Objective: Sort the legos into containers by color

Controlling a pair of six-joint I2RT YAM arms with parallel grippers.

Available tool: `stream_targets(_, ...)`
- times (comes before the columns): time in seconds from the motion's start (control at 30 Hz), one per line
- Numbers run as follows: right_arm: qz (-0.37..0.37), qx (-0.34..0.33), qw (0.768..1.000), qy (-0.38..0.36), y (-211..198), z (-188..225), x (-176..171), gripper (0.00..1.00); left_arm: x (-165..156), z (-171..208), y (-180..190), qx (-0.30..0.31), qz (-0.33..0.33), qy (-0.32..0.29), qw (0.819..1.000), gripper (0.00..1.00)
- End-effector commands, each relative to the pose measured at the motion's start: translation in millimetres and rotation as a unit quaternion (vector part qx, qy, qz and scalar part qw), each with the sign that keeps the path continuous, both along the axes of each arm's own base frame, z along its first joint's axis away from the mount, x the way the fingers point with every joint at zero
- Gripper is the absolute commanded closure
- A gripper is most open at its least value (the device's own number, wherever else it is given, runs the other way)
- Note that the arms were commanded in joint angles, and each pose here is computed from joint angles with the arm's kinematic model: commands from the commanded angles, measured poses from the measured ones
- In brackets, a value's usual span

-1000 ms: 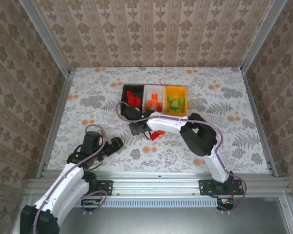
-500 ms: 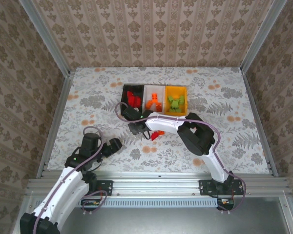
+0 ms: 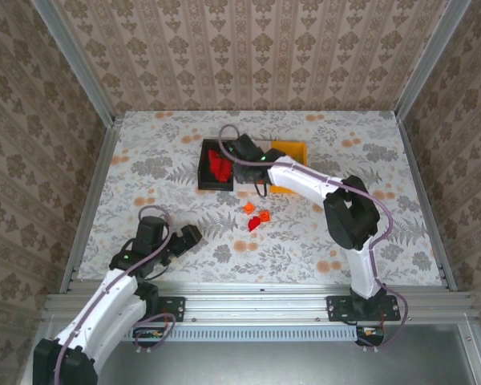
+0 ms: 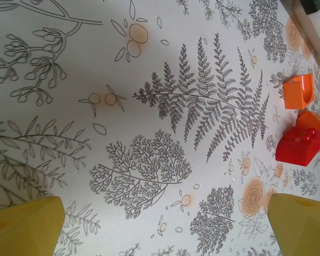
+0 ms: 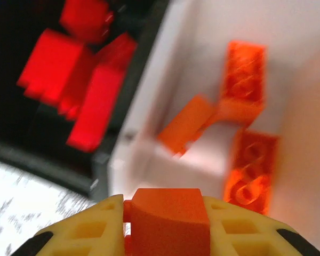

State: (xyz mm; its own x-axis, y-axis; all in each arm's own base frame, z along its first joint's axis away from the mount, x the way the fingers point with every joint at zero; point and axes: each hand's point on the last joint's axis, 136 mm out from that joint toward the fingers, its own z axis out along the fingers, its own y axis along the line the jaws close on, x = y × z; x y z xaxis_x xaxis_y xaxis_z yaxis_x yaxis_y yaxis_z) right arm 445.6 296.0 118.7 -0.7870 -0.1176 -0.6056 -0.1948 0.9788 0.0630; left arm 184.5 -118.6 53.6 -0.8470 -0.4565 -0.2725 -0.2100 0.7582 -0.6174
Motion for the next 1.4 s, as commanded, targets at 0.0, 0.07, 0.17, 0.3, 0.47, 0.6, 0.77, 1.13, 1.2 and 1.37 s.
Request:
stream_targets(0.0,-0.004,-0.006,1.0,0.004,-11,-4,25,0.71,7,7,-14,-0.017,-0.017,-0.009,1.0,0.01)
stream_targets(0.07,-0.009,-0.018,1.0,0.017,-18,-10,34,0.71,8,6,-18,-0.011,-0.026,-0.005,1.0,0.0)
stream_targets(0.17,-0.011,-0.023,0.999,0.023,-22,-15,47,0.7,10,4,-22,-0.007,-0.03,-0.004,1.0,0.01)
stream_targets(0.3,-0.011,-0.034,0.999,0.032,-26,-21,56,0.68,12,6,-24,0.001,-0.038,-0.003,0.999,0.0)
stream_targets(0.47,-0.007,-0.025,0.999,0.02,-25,2,53,0.5,15,12,-25,0.003,-0.043,-0.008,0.999,0.0)
stream_targets(0.6,-0.002,-0.015,1.0,-0.014,-25,46,36,0.49,17,14,-27,0.0,-0.043,-0.014,0.999,0.0)
stream_targets(0.77,-0.01,-0.004,1.0,-0.014,-38,43,-35,0.5,24,15,-31,-0.005,-0.042,-0.021,0.999,0.0)
stream_targets(1.13,0.007,-0.017,0.995,0.099,-41,-44,-125,0.42,14,0,-47,0.004,-0.082,-0.002,0.997,0.0)
stream_targets(1.2,0.009,-0.023,0.994,0.106,-38,-52,-122,0.41,12,0,-44,0.007,-0.076,-0.006,0.997,0.0)
stream_targets(1.37,0.0,-0.039,0.992,0.119,-36,-75,-112,0.39,5,0,-31,0.006,-0.051,-0.02,0.998,0.0)
